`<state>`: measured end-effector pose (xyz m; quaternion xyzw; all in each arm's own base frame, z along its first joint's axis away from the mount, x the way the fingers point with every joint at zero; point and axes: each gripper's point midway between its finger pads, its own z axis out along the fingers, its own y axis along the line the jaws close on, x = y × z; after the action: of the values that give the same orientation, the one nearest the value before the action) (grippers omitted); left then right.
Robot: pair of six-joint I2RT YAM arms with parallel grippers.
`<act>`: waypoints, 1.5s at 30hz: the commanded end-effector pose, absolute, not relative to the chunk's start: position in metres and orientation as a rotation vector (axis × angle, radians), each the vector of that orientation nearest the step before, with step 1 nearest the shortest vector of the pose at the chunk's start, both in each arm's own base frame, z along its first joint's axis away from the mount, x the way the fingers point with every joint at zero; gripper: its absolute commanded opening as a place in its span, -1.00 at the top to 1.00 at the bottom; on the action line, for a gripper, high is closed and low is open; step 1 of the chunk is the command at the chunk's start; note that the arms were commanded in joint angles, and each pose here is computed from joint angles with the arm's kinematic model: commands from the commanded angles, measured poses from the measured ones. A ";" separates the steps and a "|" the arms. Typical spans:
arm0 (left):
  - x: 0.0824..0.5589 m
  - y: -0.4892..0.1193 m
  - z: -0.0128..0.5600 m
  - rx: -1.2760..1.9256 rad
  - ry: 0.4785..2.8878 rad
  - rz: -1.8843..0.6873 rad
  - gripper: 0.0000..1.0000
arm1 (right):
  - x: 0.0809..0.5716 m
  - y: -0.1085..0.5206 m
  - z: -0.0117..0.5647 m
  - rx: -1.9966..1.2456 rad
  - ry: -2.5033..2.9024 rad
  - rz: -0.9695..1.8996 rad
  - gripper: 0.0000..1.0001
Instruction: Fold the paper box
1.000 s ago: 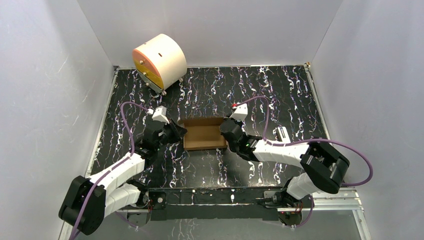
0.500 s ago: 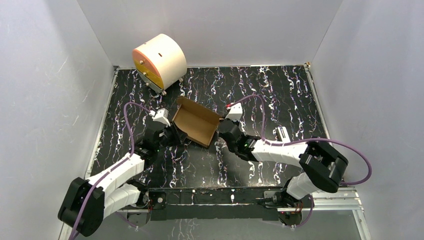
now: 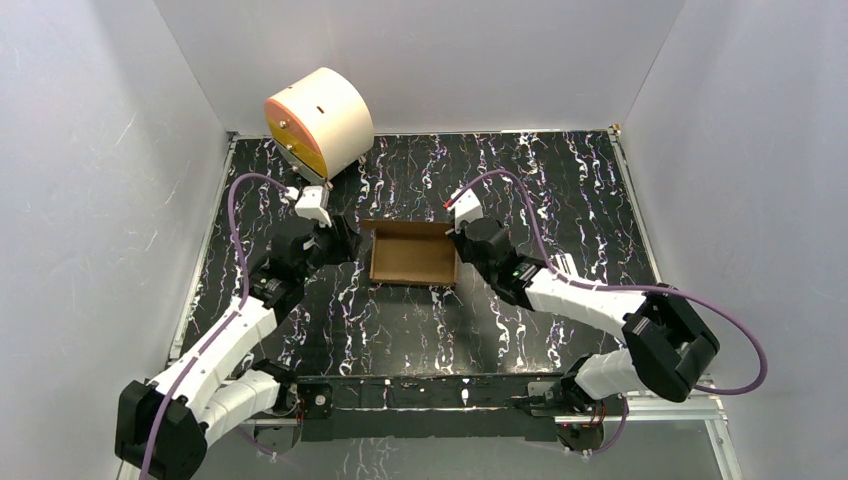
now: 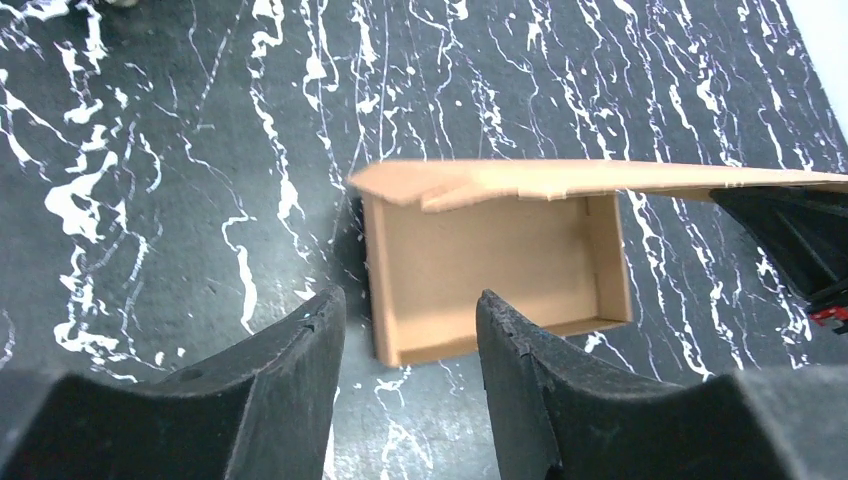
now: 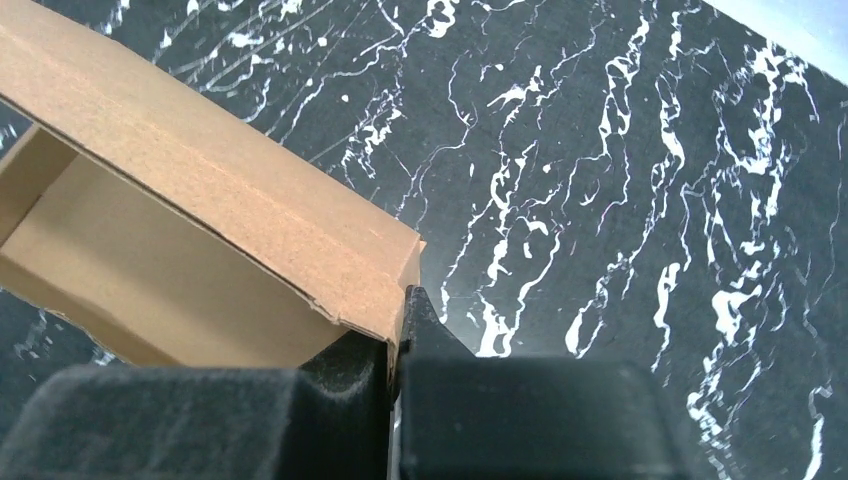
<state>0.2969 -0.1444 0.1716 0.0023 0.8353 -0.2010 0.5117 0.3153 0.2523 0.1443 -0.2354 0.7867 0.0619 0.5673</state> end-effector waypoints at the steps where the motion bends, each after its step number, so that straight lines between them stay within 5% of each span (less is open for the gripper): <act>1: 0.308 -0.142 0.186 0.167 1.978 -0.461 0.01 | 0.321 0.262 0.169 -0.772 1.776 0.225 0.92; 10: 0.315 -0.171 0.191 0.457 1.914 -0.599 0.01 | 0.329 0.260 0.167 -0.850 1.779 0.294 0.90; 29: 0.336 -0.162 0.158 0.687 1.965 -0.426 0.09 | 0.334 0.263 0.169 -0.877 1.756 0.331 0.89; 35: 0.339 -0.171 0.145 0.713 2.009 -0.482 0.33 | 0.333 0.267 0.172 -0.866 1.754 0.367 0.89; 41: 0.337 -0.171 0.144 0.630 2.040 -0.513 0.83 | 0.328 0.274 0.173 -0.825 1.774 0.440 0.84; 45: 0.337 -0.171 0.149 0.506 2.048 -0.544 0.93 | 0.332 0.269 0.171 -0.717 1.829 0.436 0.80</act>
<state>0.3330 -0.1659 0.1215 0.2529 0.8437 -0.1932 0.4324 0.3183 0.2589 0.1369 -0.3565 0.7745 0.1575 0.4983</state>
